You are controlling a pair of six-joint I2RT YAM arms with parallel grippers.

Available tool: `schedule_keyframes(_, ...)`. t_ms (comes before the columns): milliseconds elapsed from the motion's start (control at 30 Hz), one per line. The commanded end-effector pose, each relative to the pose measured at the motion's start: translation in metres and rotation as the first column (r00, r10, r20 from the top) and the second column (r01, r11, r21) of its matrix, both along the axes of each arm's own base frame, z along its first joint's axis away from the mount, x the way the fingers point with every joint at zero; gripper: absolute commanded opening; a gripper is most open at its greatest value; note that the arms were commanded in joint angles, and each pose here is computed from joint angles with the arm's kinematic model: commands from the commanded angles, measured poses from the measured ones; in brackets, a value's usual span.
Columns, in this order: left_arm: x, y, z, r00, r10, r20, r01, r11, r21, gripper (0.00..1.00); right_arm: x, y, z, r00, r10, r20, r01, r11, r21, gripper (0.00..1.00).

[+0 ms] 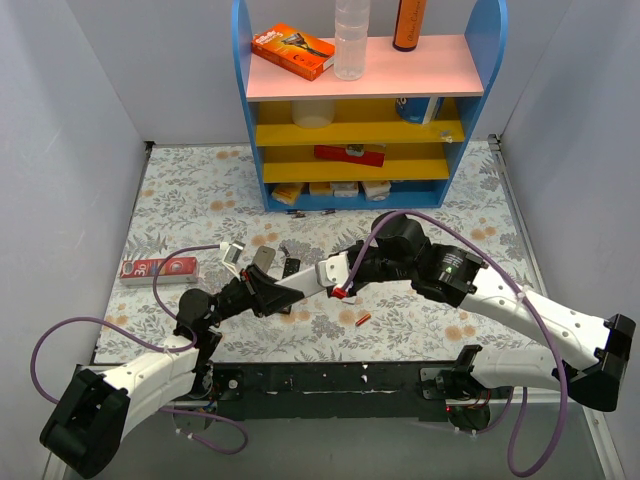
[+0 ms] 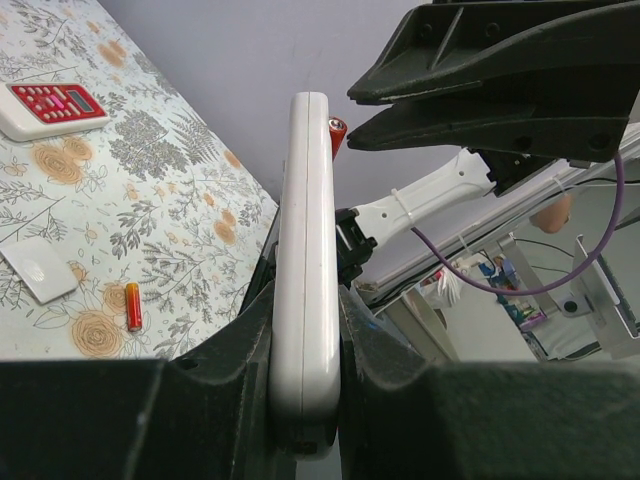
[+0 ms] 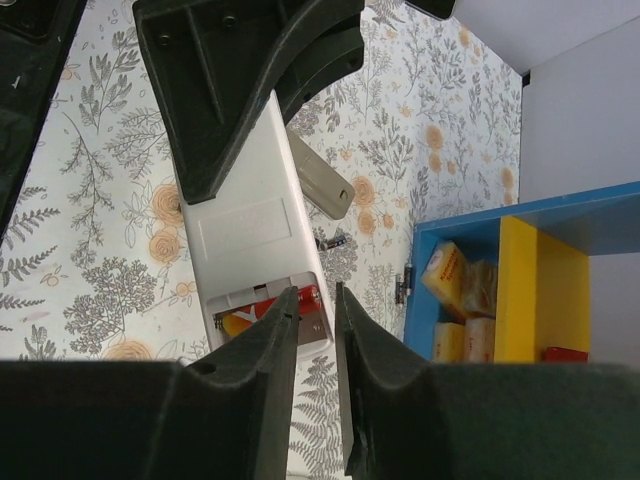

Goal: Load the batteries into the remote control
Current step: Load the battery into the remote control.

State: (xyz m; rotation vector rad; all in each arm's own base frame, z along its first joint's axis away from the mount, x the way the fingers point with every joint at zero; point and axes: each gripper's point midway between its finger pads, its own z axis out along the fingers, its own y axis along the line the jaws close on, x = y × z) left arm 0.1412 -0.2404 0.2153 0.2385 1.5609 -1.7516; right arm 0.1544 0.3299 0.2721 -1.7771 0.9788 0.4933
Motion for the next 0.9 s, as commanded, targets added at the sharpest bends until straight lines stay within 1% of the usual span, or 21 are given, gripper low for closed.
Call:
schedule_keyframes(0, -0.002, -0.002, 0.018, 0.998, -0.018, 0.067, 0.019, 1.000, -0.019, 0.00, 0.002, 0.003, 0.015, 1.000, 0.013, 0.020, -0.013, 1.000, 0.022, 0.26)
schedule_keyframes(100, -0.003, -0.002, 0.019, 0.997, -0.019, 0.070, 0.021, 1.000, -0.021, 0.00, 0.003, 0.004, 0.011, 1.000, 0.012, 0.010, -0.012, 1.000, 0.009, 0.25)
schedule_keyframes(133, -0.003, -0.002, 0.019, 0.997, -0.020, 0.073, 0.022, 1.000, -0.021, 0.00, 0.002, 0.004, 0.011, 1.000, 0.016, 0.008, -0.016, 1.000, 0.009, 0.22)
schedule_keyframes(433, -0.003, -0.002, 0.023, 0.996, -0.022, 0.081, 0.024, 0.999, -0.026, 0.00, 0.004, 0.004, 0.000, 1.000, 0.008, -0.017, -0.008, 1.000, -0.024, 0.20)
schedule_keyframes(467, -0.003, -0.002, 0.023, 0.996, -0.020, 0.082, 0.022, 0.999, -0.027, 0.00, 0.005, 0.004, -0.001, 1.000, 0.004, -0.019, -0.005, 1.000, -0.025, 0.16)
schedule_keyframes(633, -0.004, 0.000, 0.029, 0.995, -0.014, 0.104, 0.019, 0.999, -0.045, 0.00, 0.007, 0.002, -0.008, 0.999, -0.019, -0.040, 0.017, 0.999, -0.049, 0.15)
schedule_keyframes(667, -0.004, 0.000, 0.029, 0.995, -0.014, 0.103, 0.019, 0.999, -0.049, 0.00, 0.007, 0.002, -0.012, 0.999, -0.023, -0.046, 0.021, 0.998, -0.057, 0.12)
schedule_keyframes(867, -0.008, 0.004, 0.040, 0.991, -0.002, 0.135, 0.015, 0.995, -0.097, 0.00, 0.007, -0.001, -0.026, 0.995, -0.055, -0.087, 0.049, 0.997, -0.064, 0.11)
